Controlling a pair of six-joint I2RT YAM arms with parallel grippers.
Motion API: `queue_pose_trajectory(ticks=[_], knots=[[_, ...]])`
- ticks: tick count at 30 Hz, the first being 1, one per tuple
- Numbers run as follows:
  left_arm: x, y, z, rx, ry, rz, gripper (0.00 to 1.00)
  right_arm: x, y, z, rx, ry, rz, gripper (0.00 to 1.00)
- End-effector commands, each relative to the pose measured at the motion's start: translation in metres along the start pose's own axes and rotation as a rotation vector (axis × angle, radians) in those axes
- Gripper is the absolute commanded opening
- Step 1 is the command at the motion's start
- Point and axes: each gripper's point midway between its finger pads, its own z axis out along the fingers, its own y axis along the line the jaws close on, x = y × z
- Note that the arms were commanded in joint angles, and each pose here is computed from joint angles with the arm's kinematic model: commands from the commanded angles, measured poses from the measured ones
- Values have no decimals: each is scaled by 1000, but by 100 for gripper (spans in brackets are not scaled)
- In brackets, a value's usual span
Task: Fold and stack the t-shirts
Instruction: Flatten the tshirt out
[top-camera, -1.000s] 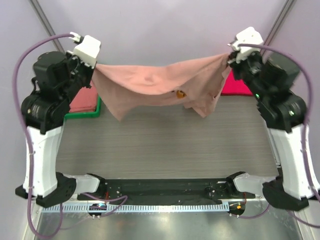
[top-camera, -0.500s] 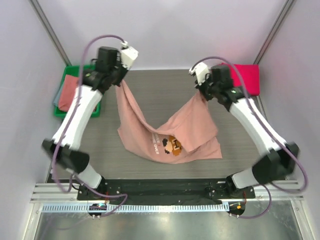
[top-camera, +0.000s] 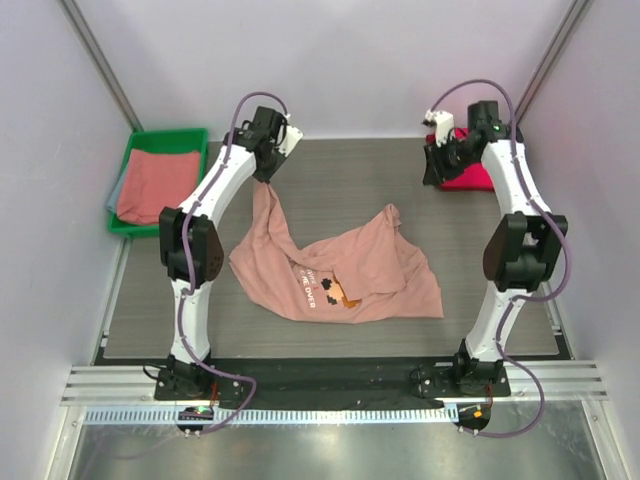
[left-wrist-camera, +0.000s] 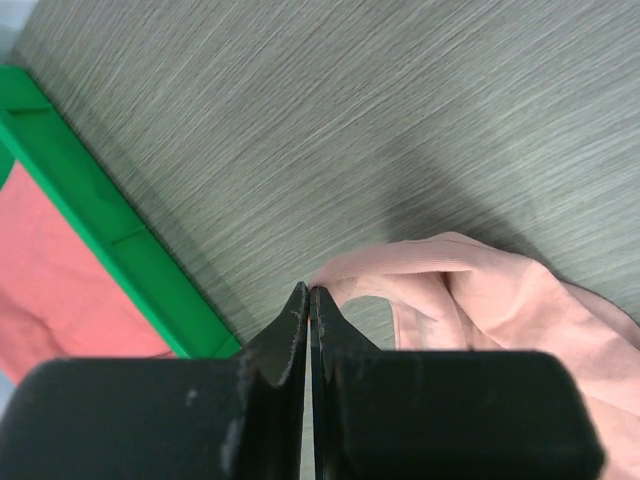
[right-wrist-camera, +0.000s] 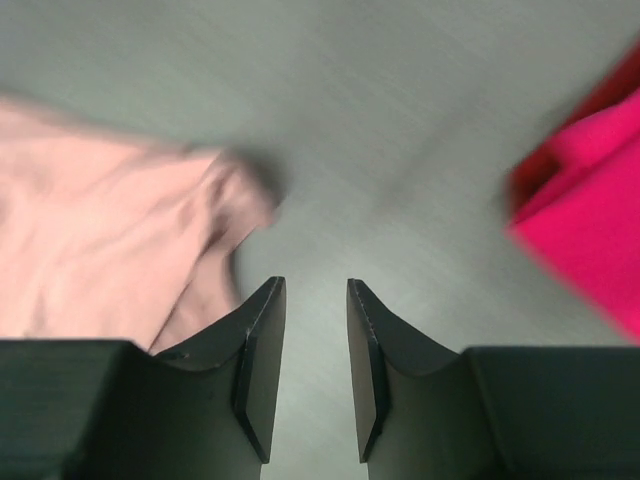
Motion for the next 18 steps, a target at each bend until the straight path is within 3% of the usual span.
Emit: queue_pose_trajectory(ticks=[1, 3, 6, 9, 14, 18], knots=[[-12, 17, -41, -43, -64, -55, 0, 72, 125, -27, -531, 190, 99, 36], [-4, 13, -43, -32, -50, -50, 0, 115, 152, -32, -603, 265, 147, 36], [6, 11, -42, -29, -25, -41, 0, 159, 169, -38, -619, 340, 64, 36], [14, 8, -40, -27, 5, -41, 0, 180, 158, -34, -547, 342, -76, 37], [24, 3, -36, -13, 33, -32, 0, 157, 125, -34, -363, 191, -408, 38], [28, 1, -34, -12, 44, -36, 0, 156, 115, -27, -331, 110, -725, 38]])
